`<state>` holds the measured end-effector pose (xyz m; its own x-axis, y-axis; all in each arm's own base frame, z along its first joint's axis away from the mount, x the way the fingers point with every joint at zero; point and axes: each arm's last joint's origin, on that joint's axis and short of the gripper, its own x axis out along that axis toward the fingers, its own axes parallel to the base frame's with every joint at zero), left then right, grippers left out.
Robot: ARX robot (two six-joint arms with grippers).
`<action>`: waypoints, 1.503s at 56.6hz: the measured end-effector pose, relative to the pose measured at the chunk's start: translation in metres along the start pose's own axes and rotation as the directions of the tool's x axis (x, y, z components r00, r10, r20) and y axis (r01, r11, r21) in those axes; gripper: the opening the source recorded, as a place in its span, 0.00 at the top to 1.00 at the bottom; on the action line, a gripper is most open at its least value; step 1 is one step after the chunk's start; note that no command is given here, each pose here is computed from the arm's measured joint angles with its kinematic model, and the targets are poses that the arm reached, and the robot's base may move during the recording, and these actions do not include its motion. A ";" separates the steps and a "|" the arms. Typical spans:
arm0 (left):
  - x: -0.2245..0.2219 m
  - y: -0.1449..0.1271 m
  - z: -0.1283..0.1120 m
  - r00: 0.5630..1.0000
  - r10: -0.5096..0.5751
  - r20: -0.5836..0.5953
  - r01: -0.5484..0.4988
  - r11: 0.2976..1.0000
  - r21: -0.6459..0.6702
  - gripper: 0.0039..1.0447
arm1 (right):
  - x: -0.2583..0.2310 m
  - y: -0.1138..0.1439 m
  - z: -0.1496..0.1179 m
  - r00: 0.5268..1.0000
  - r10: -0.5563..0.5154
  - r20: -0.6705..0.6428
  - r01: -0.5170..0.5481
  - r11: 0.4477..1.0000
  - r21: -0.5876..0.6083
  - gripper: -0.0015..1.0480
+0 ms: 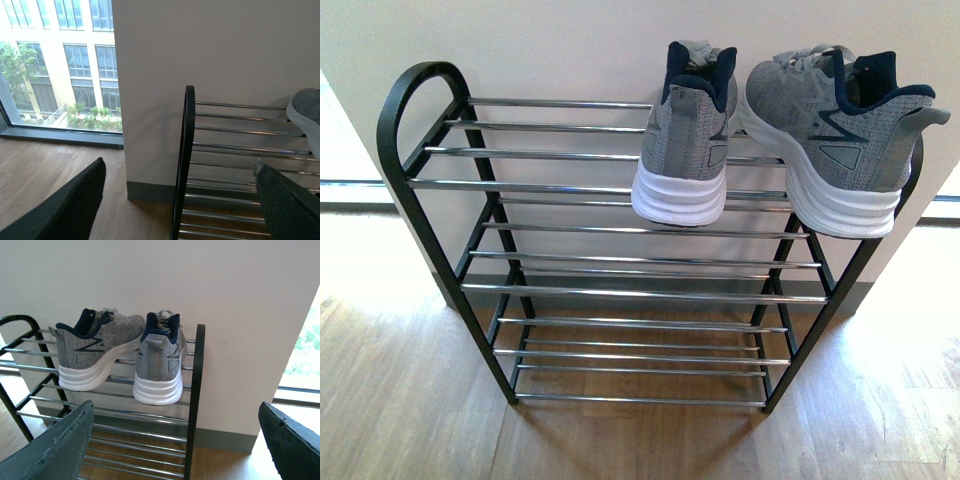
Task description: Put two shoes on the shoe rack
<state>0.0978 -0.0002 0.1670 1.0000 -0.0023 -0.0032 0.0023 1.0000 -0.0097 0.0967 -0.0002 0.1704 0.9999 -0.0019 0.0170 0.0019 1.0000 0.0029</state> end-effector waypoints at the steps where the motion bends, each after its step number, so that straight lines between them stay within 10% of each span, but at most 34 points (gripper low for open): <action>1: 0.000 0.000 0.000 1.000 0.000 0.000 0.000 1.000 0.000 0.11 | 0.000 0.000 0.000 1.000 0.000 0.000 0.000 1.000 0.000 0.09; 85: 0.000 0.000 0.000 1.000 0.000 0.000 0.000 1.000 0.002 0.09 | 0.000 0.000 0.000 1.000 0.000 -0.002 0.000 1.000 0.000 0.09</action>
<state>0.0978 -0.0002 0.1670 1.0000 -0.0023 -0.0032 0.0023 1.0000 -0.0078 0.0967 -0.0002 0.1701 0.9999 -0.0015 0.0151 0.0015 1.0000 0.0029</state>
